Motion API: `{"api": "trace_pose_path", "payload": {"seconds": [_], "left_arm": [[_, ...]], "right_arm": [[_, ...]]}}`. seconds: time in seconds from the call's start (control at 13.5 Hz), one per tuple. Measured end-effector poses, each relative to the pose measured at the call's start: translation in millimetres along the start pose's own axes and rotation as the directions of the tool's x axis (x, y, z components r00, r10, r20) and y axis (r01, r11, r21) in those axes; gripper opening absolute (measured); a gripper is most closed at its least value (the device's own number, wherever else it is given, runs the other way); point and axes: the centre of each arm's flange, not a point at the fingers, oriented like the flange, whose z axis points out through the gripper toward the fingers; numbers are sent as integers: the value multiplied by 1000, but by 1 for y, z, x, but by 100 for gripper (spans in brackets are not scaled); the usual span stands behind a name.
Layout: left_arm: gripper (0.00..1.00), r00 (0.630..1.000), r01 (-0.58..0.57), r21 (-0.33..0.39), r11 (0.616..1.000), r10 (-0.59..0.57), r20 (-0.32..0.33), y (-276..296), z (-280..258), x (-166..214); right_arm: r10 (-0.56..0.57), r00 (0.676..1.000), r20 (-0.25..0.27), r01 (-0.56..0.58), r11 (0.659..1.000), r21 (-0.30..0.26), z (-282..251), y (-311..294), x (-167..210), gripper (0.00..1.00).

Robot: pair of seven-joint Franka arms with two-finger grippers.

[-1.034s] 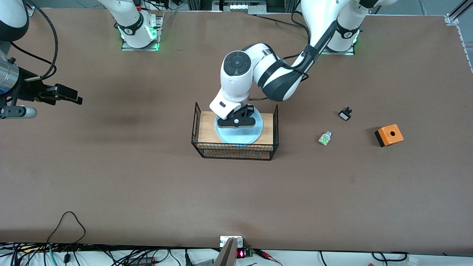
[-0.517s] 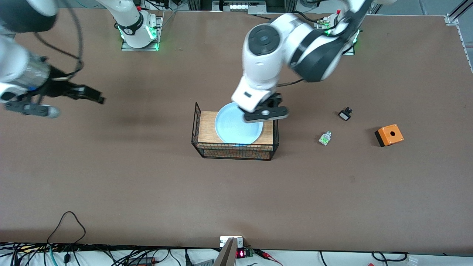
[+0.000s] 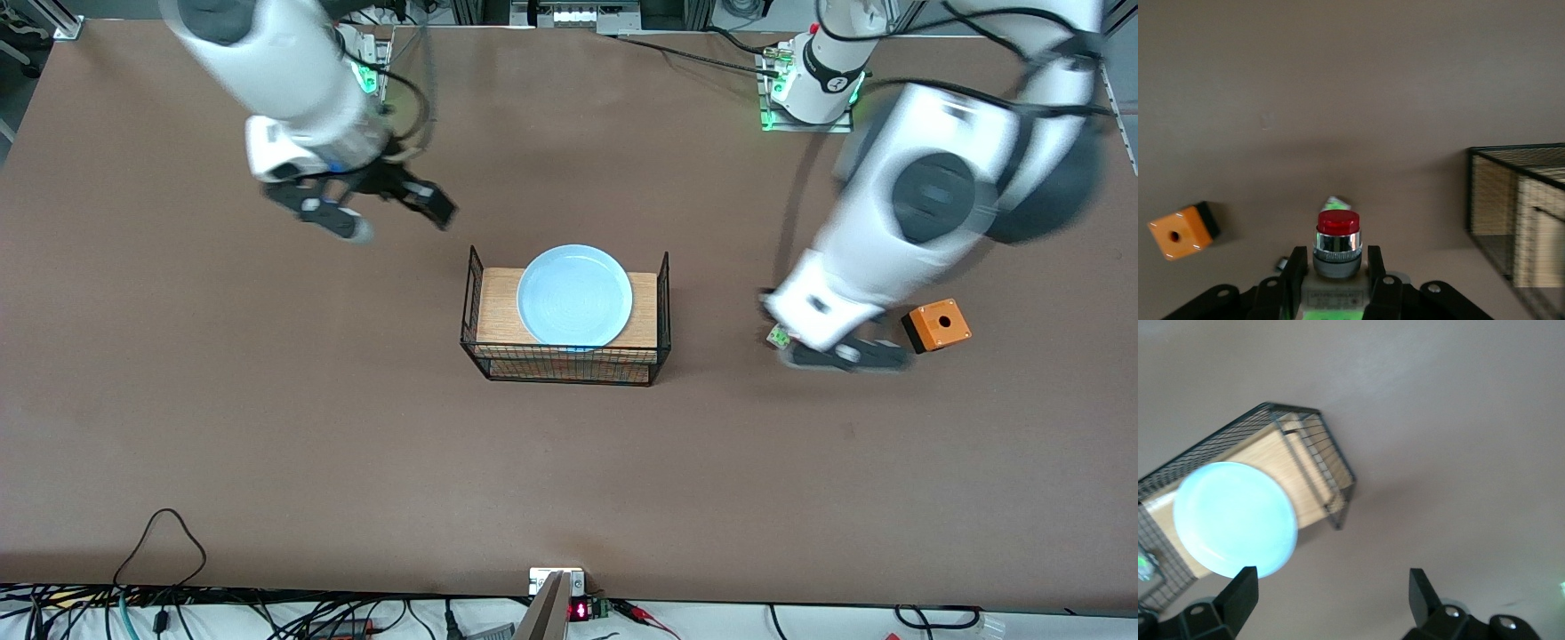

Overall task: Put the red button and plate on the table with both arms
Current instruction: 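Carry the red button toward the orange box while the right gripper reaches the plate, then lower the red button beside the orange box while the right gripper grips the plate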

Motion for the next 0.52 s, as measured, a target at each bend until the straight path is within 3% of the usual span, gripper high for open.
{"api": "trace_pose_path", "payload": {"seconds": [0.22,0.52], "left_arm": [[41,995,-87,-18,996,88,44,-77,52,13],[41,984,-176,-61,982,178,18,-144,176,16]], "right_arm": [[84,996,-16,-83,996,28,54,-40,-23,100],[210,977,-46,-206,976,72,117,-73,-36,100]]}}
